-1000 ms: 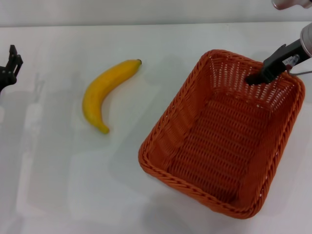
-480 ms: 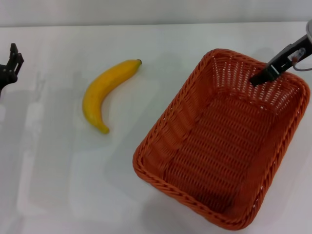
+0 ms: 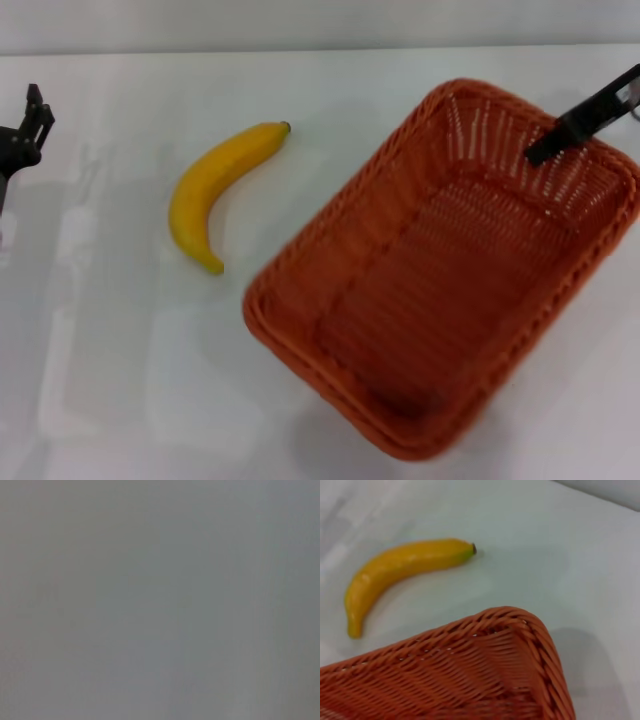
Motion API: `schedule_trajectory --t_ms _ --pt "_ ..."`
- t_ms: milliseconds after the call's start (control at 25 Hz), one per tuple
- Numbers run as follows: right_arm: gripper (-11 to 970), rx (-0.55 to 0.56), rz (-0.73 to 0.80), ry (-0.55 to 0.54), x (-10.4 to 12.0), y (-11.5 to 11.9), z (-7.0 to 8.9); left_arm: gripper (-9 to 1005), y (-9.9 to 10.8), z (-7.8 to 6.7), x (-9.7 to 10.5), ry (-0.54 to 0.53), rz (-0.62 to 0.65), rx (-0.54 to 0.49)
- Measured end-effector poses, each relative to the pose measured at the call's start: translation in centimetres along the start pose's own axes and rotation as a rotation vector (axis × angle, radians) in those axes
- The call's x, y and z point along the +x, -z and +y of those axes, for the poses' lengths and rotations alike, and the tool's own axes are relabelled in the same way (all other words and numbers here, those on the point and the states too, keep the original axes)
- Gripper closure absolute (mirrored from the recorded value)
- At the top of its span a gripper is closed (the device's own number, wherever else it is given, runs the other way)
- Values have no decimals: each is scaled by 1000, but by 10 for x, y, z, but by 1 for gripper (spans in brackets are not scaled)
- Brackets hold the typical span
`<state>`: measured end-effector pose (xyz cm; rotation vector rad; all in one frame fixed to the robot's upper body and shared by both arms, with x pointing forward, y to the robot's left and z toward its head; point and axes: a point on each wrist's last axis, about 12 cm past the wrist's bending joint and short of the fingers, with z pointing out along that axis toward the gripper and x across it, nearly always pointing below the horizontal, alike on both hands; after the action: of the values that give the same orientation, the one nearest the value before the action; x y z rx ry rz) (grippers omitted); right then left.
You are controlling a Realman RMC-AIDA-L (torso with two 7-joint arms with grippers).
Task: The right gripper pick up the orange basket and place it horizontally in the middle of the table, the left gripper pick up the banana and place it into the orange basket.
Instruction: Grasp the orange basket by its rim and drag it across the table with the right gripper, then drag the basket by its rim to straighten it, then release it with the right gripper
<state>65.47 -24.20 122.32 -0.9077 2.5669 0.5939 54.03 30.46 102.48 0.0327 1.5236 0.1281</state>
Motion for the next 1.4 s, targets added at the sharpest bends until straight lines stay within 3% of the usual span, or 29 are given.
schedule_trajectory --t_ms 440,720,960,1400 --pt "820 -132 -82 -158 15 13 -16 135 -3 -4 -2 -5 -9 22" --pt "819 -161 -133 -235 27 14 -27 134 -3 -4 -2 -4 -9 22" --pt "819 -201 -225 -331 46 7 -38 134 -4 -4 -3 -3 -10 22" --pt "819 -241 -330 -429 63 -14 -38 134 -7 -5 -5 0 -15 21"
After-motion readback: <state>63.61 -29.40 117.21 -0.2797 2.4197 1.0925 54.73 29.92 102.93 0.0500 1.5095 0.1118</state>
